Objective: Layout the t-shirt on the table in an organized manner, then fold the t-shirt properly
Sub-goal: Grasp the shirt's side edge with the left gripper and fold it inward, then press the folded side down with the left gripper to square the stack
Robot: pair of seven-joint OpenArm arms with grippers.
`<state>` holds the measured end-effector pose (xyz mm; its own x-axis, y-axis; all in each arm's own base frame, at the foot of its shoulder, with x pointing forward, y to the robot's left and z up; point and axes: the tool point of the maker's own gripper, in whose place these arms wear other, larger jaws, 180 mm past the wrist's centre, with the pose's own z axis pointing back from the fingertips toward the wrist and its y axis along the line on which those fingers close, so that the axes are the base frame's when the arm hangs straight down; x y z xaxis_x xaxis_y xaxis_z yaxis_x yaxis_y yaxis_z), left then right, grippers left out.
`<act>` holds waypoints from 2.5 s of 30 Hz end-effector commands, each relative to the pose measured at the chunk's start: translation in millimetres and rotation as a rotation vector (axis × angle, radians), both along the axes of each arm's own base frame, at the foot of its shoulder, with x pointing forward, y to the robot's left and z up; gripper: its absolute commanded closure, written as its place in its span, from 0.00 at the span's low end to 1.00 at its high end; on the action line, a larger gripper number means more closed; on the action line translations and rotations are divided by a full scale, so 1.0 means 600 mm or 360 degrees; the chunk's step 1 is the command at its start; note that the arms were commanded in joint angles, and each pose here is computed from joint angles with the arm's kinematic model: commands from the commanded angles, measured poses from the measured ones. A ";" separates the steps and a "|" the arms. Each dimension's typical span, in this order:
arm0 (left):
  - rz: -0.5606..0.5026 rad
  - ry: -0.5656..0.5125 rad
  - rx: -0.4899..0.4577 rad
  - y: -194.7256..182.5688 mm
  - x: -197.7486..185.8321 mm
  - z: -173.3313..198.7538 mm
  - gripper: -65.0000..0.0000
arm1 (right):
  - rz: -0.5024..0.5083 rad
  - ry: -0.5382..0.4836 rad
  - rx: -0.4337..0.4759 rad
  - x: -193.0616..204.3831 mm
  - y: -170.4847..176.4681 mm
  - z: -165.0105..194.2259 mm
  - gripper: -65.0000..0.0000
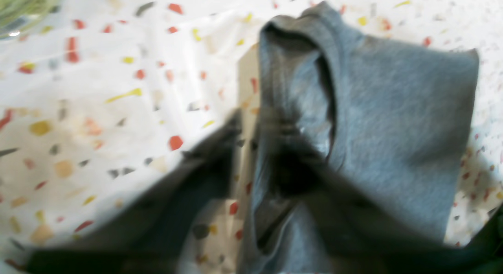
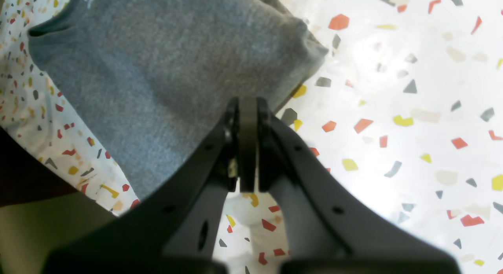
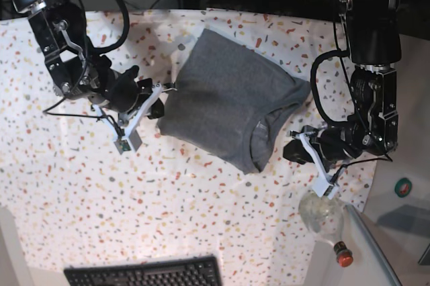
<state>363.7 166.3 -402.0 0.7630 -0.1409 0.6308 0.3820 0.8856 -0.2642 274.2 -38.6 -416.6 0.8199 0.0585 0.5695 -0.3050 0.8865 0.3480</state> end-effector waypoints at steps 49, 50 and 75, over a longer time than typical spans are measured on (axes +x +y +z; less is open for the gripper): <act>-0.1291 0.0051 0.0847 -0.256 -0.038 -0.137 1.00 | -0.0772 -0.0297 -0.0054 0.022 -0.262 0.074 1.00; -0.1314 0.0046 0.0857 -0.269 -0.044 -0.140 1.00 | -0.0796 -0.0291 -0.0065 0.017 -0.272 0.072 1.00; -0.1694 -0.0220 0.0850 -0.414 -0.097 -0.125 1.00 | -0.0702 -0.0127 -0.0053 -0.006 -0.231 0.014 1.00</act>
